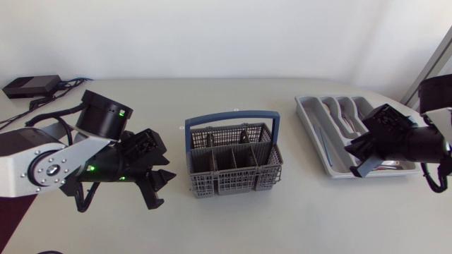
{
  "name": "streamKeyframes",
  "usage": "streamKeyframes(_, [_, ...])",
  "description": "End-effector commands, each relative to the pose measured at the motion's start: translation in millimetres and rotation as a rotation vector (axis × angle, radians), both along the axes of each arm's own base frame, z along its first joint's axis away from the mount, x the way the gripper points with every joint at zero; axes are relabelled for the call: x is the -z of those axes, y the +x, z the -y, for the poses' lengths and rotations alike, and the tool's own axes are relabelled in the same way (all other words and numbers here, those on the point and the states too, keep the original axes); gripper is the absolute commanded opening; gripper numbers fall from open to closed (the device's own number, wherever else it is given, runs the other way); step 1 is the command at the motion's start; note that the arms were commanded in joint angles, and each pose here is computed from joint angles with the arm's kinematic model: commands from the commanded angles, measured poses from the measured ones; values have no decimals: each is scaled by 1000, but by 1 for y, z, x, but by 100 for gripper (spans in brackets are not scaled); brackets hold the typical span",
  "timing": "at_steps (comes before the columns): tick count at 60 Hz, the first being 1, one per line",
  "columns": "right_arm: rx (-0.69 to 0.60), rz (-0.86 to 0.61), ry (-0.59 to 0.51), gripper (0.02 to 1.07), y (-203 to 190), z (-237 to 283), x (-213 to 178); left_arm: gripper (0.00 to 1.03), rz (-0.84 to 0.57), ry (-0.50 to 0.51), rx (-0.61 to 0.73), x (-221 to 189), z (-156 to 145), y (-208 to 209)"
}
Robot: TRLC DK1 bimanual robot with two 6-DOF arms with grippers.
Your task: Sort the cutlery from the basket into the organizer compartments.
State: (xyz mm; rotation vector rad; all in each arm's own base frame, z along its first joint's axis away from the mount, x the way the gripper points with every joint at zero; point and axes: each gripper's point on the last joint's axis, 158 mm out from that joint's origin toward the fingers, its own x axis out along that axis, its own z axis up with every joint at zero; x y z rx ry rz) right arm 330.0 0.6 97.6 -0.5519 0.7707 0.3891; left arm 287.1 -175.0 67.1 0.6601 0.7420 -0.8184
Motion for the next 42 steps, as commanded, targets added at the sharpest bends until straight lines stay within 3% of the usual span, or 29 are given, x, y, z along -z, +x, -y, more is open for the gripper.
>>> streamKeyframes(1, [-33, -57, 72, 15, -13, -33, 13, 42, -47, -10, -18, 13, 1, -1])
streamKeyframes(4, [-60, -70, 92, 7, -14, -50, 16, 40, -60, -16, -17, 16, 3, -1])
streamKeyframes(15, [-137, -147, 152, 7, -14, -108, 36, 29, -70, -31, 1, 23, 15, 3])
streamKeyframes(42, [-205, -233, 176, 7, -16, -167, 53, 29, -59, -79, 17, 18, 27, 24])
